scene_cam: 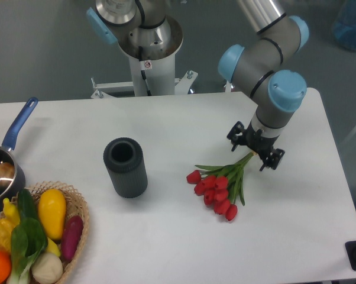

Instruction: Pick up the flowers from the table

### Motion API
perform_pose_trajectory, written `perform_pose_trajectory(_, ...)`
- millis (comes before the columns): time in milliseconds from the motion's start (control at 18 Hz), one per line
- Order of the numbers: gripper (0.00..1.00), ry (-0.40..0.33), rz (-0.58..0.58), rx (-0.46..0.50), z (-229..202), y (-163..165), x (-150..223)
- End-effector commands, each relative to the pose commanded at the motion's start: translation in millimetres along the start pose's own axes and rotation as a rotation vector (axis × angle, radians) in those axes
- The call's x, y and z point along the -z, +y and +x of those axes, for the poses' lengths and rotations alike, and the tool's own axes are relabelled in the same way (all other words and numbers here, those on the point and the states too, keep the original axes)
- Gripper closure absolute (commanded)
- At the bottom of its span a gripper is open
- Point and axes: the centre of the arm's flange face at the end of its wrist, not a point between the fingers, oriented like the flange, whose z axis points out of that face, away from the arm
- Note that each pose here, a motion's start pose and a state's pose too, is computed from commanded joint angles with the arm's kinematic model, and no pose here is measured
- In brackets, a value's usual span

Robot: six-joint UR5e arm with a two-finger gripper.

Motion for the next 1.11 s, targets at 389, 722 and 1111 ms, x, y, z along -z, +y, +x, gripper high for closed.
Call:
perform_pose_trajectory(389, 0.62, 0.03, -0.008, 0.002, 18.8, -12.7, -14.2)
perform_pose_trajectory(722, 1.0, -0.019, -0.005, 0.096, 6.5, -18.2, 7.9)
perform_pose_trajectory(1111, 1.0, -0.128, -0.037, 0.163, -15.2, -10.7, 58.2)
